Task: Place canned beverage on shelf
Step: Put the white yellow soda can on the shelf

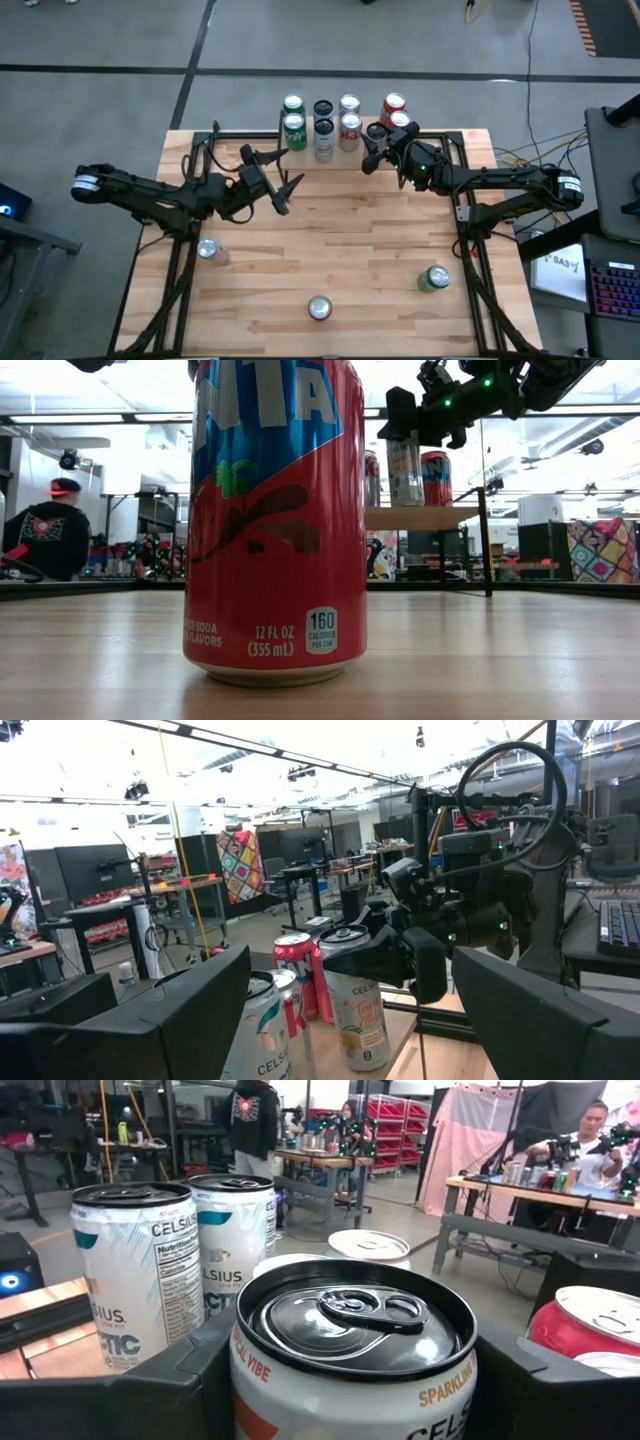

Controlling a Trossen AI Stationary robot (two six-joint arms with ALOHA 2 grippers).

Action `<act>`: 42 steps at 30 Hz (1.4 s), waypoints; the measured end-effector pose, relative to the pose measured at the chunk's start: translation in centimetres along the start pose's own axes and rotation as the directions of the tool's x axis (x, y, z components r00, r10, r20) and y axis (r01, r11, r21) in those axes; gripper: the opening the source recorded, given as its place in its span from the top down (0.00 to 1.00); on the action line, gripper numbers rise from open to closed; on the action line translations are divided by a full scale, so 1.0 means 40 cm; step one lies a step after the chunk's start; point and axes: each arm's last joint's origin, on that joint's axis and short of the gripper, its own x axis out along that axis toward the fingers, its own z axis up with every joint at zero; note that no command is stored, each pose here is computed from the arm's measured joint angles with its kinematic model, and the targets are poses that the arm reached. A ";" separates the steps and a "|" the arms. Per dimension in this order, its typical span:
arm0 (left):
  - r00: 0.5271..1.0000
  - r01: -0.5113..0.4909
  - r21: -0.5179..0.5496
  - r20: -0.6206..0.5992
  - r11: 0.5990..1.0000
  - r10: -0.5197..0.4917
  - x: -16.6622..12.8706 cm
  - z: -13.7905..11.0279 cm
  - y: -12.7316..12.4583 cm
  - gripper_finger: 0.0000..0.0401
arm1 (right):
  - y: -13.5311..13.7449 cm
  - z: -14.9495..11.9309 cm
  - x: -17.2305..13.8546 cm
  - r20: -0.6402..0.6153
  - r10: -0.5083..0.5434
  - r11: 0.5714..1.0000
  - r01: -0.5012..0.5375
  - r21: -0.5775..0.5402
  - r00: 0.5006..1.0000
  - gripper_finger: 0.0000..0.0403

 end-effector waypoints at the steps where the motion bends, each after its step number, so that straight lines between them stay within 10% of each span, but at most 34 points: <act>1: 1.000 0.000 0.000 0.000 1.000 0.000 0.000 0.000 0.000 0.17 | 0.000 0.000 0.000 0.000 0.002 1.000 -0.002 -0.003 1.000 0.40; 9: 1.000 0.000 0.000 0.000 1.000 0.000 0.000 0.000 0.000 0.17 | 0.001 -0.005 0.001 -0.009 0.002 1.000 -0.002 0.026 1.000 0.20; 30: 1.000 0.000 0.000 0.000 1.000 0.000 0.000 0.000 0.000 0.17 | -0.031 0.068 -0.045 0.107 0.007 0.997 -0.015 0.074 0.994 0.19; 42: 1.000 0.006 -0.021 -0.012 1.000 -0.007 0.000 -0.003 -0.002 0.17 | -0.026 0.126 -0.110 0.220 0.304 0.945 -0.322 0.049 0.927 0.19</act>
